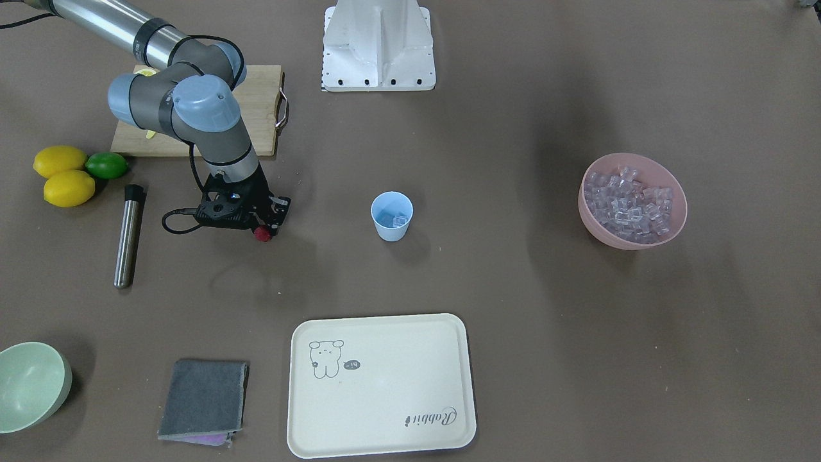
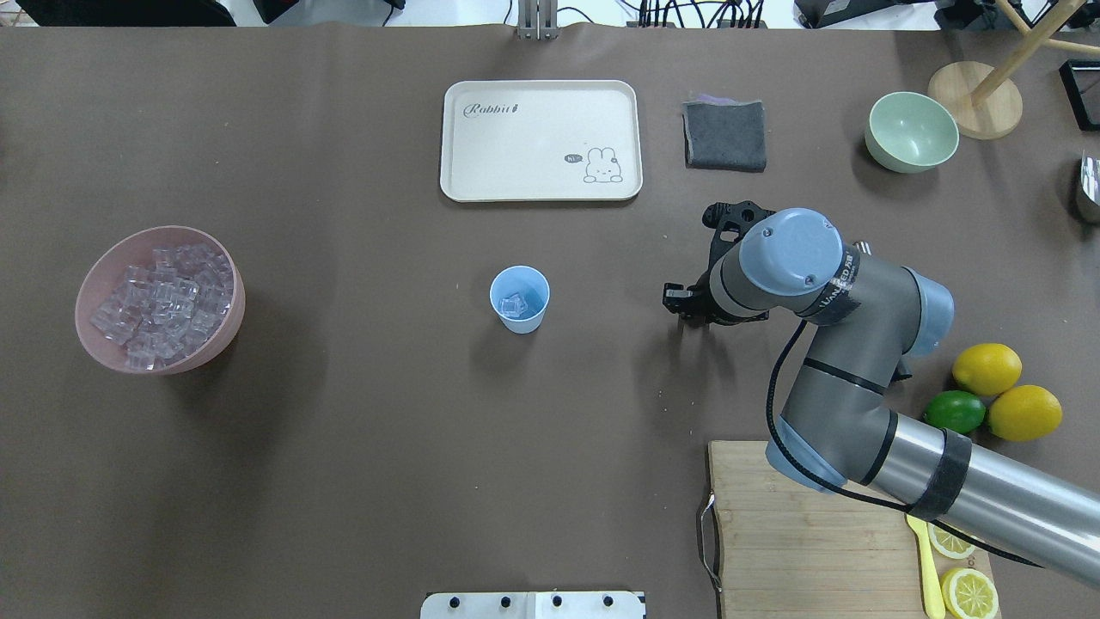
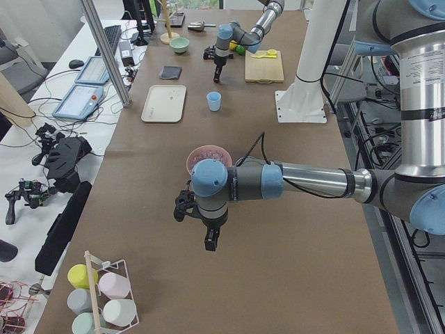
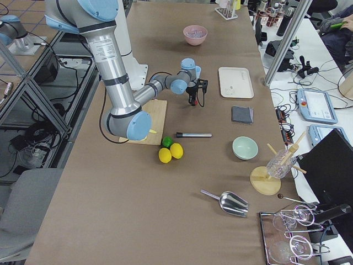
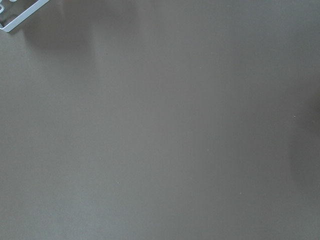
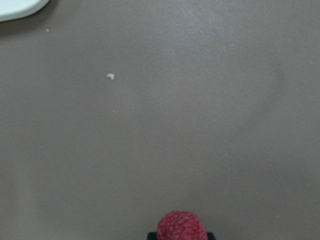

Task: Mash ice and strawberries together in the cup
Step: 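Carry the strawberry with the right gripper over the light-blue cup and release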

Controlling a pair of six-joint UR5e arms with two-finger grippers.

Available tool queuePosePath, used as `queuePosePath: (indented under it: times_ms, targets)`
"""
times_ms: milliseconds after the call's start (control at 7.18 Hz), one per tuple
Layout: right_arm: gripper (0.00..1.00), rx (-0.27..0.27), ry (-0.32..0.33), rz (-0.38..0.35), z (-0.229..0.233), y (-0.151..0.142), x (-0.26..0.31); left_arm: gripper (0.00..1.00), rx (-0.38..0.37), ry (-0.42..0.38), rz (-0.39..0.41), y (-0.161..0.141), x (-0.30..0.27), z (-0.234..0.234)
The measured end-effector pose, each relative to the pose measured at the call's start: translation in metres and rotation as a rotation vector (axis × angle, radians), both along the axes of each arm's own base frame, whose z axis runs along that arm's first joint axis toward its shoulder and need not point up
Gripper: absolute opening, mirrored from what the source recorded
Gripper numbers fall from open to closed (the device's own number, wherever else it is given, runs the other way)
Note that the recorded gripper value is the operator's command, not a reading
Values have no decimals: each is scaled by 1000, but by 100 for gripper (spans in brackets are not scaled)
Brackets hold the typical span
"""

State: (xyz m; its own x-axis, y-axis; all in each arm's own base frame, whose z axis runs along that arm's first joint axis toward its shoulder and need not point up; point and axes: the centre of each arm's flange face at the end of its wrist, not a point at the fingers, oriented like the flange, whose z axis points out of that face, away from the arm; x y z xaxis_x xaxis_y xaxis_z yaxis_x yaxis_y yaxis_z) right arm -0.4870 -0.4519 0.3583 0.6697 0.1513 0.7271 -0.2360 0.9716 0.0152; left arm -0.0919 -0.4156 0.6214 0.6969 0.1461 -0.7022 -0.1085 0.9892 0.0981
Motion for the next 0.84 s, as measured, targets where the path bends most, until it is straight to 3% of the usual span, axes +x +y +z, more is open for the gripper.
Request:
queuePosePath:
  times_ms: [279,836]
  targets:
    - [0,21,4,0,-55,-9,-3,98,0,1,0,0,0,0]
    - [0,109,-74,2,-151,-13,-19,98,-4,6,-1,0,0,1]
